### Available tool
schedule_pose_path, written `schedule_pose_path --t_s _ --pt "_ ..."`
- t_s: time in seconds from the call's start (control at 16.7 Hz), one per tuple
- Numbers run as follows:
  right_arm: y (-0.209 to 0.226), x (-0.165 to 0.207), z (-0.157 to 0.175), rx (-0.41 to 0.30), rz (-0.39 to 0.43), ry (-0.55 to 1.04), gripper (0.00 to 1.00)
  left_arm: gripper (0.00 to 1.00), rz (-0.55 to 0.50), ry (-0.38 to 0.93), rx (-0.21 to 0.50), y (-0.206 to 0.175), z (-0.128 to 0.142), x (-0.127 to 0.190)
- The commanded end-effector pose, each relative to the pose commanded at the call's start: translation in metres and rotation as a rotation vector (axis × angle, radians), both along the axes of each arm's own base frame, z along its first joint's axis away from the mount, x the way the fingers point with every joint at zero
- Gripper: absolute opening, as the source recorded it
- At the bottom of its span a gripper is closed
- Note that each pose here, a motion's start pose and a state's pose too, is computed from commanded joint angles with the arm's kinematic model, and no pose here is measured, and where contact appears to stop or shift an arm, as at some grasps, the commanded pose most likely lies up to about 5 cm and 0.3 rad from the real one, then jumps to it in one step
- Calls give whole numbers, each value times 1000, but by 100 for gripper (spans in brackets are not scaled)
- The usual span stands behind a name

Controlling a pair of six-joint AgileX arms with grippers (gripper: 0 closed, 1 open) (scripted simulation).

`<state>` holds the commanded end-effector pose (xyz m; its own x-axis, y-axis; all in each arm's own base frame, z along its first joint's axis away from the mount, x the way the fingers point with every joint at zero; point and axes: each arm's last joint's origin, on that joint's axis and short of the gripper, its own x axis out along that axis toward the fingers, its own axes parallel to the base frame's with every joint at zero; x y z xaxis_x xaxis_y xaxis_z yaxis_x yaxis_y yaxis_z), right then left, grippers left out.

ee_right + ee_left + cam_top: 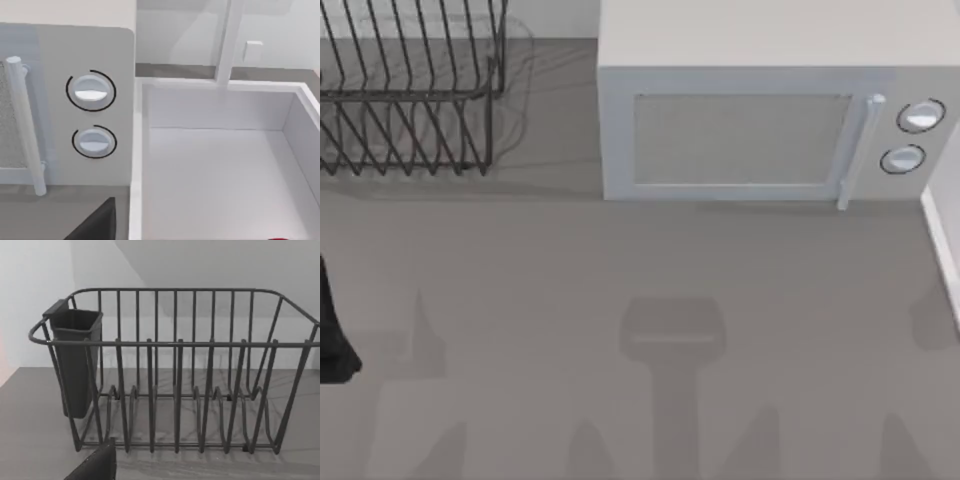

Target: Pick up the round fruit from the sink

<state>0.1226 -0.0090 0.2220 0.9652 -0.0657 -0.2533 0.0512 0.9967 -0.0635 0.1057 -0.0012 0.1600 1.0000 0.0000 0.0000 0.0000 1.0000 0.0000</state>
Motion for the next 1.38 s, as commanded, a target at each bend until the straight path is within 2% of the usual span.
schedule_pose_path --t_s 0.3,0.48,0.66,0.9,1.14,1.38 --pt "-18 65 49 -32 -46 366 100 100 0 0 0 0 0 0" --pt "-39 125 56 -29 -59 614 100 100 0 0 0 0 0 0" --pt "-67 187 39 -8 -56 849 100 100 0 0 0 0 0 0" --pt "-103 248 -8 39 -36 1110 100 100 0 0 0 0 0 0" --pt "-127 278 -51 81 -14 1269 100 100 0 0 0 0 0 0" --pt "-134 284 -63 94 -7 1311 100 100 0 0 0 0 0 0"
